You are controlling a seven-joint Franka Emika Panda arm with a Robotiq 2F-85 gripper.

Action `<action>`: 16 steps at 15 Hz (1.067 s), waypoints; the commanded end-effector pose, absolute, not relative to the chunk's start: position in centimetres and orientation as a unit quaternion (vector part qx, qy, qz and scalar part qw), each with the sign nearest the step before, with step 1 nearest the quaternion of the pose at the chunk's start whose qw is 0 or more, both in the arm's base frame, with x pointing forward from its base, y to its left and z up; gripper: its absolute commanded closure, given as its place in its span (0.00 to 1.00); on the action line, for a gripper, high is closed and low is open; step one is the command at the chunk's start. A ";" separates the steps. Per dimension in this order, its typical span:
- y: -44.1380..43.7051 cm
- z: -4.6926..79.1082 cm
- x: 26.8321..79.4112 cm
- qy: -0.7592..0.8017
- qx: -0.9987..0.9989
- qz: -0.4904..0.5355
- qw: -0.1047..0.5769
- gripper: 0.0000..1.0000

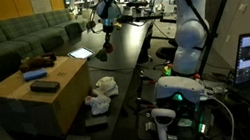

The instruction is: Switch all the objects from the box and the table

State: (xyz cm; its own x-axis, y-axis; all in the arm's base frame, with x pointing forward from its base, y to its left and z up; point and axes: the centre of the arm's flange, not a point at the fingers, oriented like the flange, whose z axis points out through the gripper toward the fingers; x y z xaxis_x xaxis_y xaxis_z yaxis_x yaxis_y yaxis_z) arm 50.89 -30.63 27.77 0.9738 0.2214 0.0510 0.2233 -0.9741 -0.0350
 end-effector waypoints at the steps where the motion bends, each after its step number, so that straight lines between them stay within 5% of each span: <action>1: -32.0 23.3 49.4 -0.093 -0.995 -0.032 0.025 0.91; 16: -35.2 7.9 48.1 -0.023 -0.998 -0.012 -0.056 0.90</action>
